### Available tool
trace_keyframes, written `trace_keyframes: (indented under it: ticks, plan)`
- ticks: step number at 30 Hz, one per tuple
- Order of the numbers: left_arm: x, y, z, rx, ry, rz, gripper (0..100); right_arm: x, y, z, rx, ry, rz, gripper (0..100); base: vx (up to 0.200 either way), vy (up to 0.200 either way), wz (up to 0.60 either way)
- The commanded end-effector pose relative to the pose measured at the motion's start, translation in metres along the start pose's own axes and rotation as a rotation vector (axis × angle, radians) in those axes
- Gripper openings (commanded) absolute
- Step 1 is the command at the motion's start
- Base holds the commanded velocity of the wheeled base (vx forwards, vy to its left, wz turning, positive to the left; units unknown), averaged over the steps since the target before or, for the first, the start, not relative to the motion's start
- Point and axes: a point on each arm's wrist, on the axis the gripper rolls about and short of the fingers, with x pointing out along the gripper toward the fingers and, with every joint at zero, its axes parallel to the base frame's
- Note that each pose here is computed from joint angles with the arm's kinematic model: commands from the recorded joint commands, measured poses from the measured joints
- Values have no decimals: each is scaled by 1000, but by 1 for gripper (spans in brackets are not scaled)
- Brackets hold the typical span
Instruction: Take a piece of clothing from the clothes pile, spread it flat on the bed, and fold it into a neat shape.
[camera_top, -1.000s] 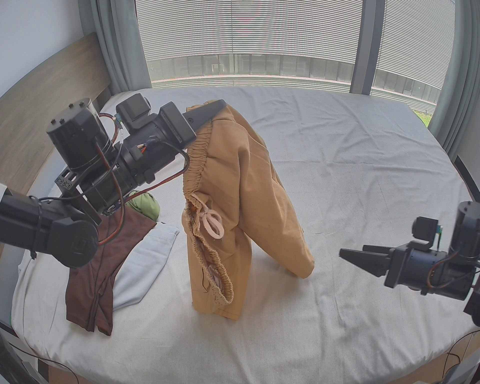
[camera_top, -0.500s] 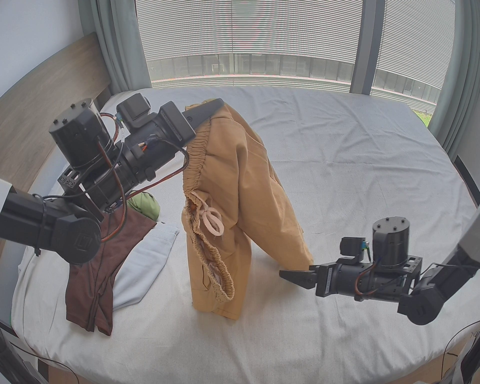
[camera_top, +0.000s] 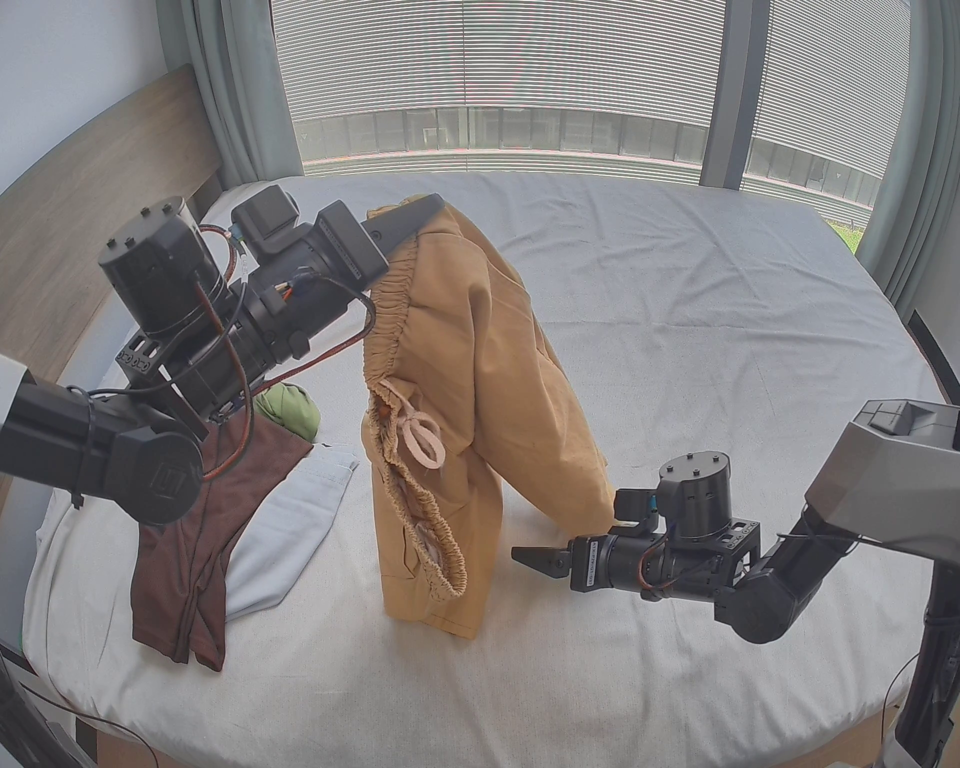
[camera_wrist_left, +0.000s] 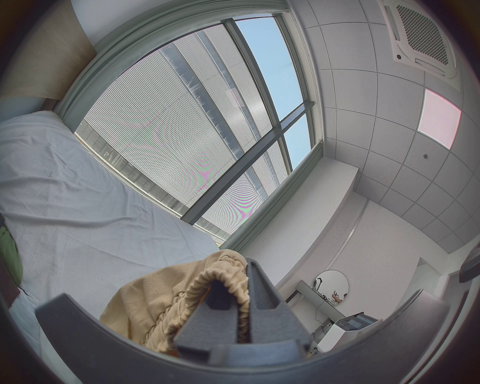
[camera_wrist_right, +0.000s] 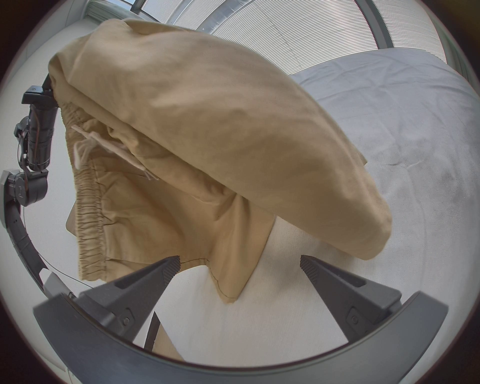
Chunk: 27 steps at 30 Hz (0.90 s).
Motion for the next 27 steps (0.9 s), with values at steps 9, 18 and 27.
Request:
trace_keyframes:
  ticks: [9, 18, 27]
  plan:
    - [0, 1, 0, 0, -1, 3, 0, 46, -12, -10, 8, 47, -10, 100, 0, 0, 0]
    - [-1, -1, 1, -1, -2, -2, 0, 75, -6, -14, 53, 66, 7, 100, 0, 0, 0]
    - [-1, 0, 1, 4, -13, -11, 0, 100, -14, -24, 61, 83, -14, 100, 0, 0, 0]
